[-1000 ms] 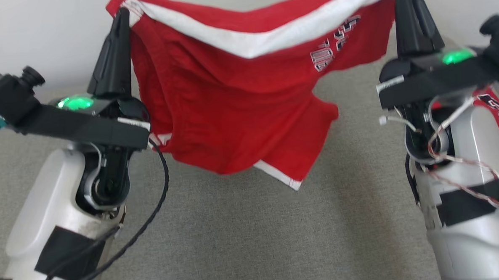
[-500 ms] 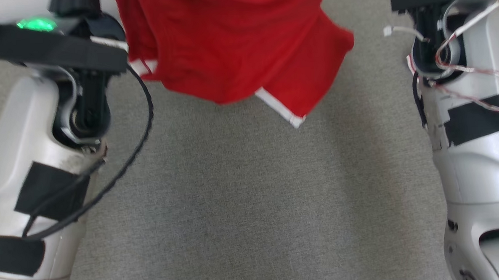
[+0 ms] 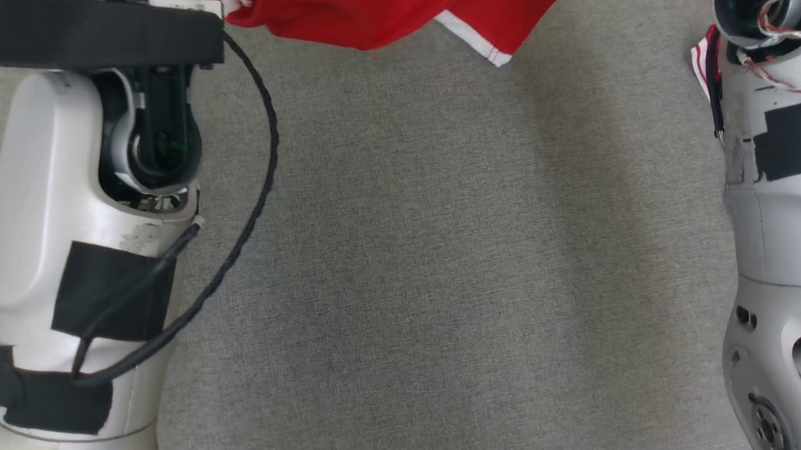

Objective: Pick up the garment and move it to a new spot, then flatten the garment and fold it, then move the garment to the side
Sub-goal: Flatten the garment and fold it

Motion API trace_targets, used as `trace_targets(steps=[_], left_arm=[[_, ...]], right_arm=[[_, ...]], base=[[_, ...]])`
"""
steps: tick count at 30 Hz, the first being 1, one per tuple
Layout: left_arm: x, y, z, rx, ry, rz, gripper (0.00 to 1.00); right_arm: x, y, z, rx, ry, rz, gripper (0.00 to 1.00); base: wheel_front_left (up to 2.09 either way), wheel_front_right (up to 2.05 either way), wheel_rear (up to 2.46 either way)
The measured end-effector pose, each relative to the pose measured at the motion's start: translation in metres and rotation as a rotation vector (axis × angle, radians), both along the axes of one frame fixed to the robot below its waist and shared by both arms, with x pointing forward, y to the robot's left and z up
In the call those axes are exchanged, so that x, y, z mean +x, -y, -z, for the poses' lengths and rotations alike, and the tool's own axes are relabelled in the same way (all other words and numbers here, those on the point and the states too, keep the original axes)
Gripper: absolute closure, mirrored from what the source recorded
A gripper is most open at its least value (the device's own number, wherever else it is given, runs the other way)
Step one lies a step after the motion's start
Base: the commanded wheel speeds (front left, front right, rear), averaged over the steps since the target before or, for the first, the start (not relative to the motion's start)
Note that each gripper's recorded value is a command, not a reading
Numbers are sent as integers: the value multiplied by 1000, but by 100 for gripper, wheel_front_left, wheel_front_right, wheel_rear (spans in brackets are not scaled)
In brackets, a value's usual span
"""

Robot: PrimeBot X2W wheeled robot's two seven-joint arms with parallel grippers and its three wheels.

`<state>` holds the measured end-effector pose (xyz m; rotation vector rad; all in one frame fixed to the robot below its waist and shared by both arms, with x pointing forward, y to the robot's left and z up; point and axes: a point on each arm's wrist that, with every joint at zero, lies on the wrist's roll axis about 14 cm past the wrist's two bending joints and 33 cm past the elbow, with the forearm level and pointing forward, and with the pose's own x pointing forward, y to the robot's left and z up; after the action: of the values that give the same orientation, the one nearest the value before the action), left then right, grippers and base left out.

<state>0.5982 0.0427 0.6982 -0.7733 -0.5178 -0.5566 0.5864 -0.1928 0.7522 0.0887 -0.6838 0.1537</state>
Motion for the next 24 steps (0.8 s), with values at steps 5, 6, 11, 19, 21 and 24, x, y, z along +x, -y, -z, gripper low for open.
trace_targets(steps=[5, 6, 11, 19, 21, 24], left_arm=[[-1, 4, 23, 18, -41, 15, 100], [-2, 3, 29, 17, -56, 14, 100], [-12, 11, 46, 56, -89, 46, 100], [-43, 19, 67, 79, -164, 99, 100], [-51, 17, 72, 59, -187, 104, 100], [-64, 15, 81, 58, -217, 106, 100]], right_arm=[[5, -5, 38, -27, -75, -7, 100], [5, -7, 46, -30, -92, -14, 100], [-4, -2, 68, -37, -142, -16, 100], [-35, 2, 97, 0, -239, -54, 100], [-44, 3, 101, 1, -249, -53, 100], [-58, 6, 107, 8, -271, -50, 100]], base=[[0, 0, 0], [0, 0, 0], [0, 0, 0], [0, 0, 0], [0, 0, 0], [0, 0, 0]])
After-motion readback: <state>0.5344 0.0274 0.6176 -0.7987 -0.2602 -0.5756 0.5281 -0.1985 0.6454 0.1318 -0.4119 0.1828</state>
